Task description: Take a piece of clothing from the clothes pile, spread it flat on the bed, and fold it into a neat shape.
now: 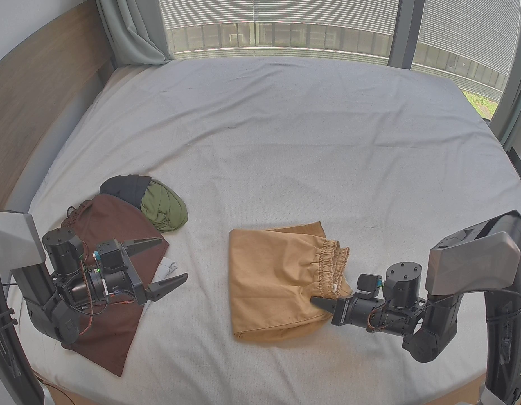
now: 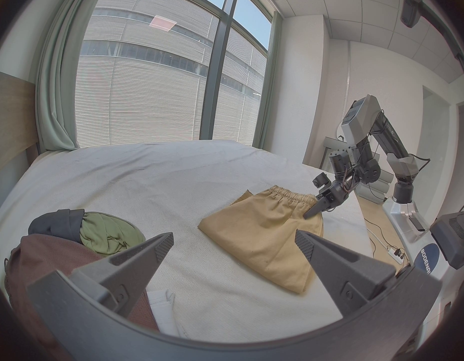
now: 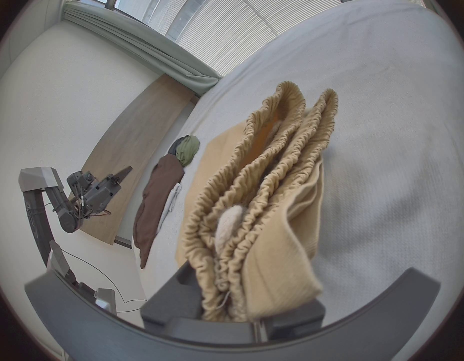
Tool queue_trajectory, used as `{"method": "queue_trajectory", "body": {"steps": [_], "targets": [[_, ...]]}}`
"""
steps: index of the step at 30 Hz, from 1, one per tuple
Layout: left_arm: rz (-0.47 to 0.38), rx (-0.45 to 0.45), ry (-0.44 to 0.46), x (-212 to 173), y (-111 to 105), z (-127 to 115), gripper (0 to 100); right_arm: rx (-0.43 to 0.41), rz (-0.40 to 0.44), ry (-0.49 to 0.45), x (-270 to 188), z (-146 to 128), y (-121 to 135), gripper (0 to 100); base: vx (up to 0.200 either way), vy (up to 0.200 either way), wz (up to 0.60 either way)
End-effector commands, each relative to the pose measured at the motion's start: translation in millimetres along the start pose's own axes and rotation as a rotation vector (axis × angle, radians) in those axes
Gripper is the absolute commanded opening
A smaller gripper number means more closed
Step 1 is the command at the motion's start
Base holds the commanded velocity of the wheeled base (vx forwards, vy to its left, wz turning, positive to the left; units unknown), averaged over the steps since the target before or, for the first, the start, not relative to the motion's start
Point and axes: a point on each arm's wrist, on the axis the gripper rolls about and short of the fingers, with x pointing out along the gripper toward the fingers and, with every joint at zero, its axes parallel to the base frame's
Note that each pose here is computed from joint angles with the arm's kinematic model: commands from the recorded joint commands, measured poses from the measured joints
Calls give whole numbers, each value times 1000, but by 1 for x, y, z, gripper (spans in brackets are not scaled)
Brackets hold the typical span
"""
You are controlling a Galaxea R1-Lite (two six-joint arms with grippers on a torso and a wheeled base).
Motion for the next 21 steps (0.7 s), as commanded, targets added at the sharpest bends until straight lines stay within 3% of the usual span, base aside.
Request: {"method": "queue_trajectory", "body": {"steps": [1,21], "targets": [[-2,-5,4,-1,-1,-1,100,-20,36,-39,-5,12,13,0,0,0,0],[-13,-16,13,-1,-6,-2,100,-11,210,-106,-17,43,52,0,0,0,0]]}}
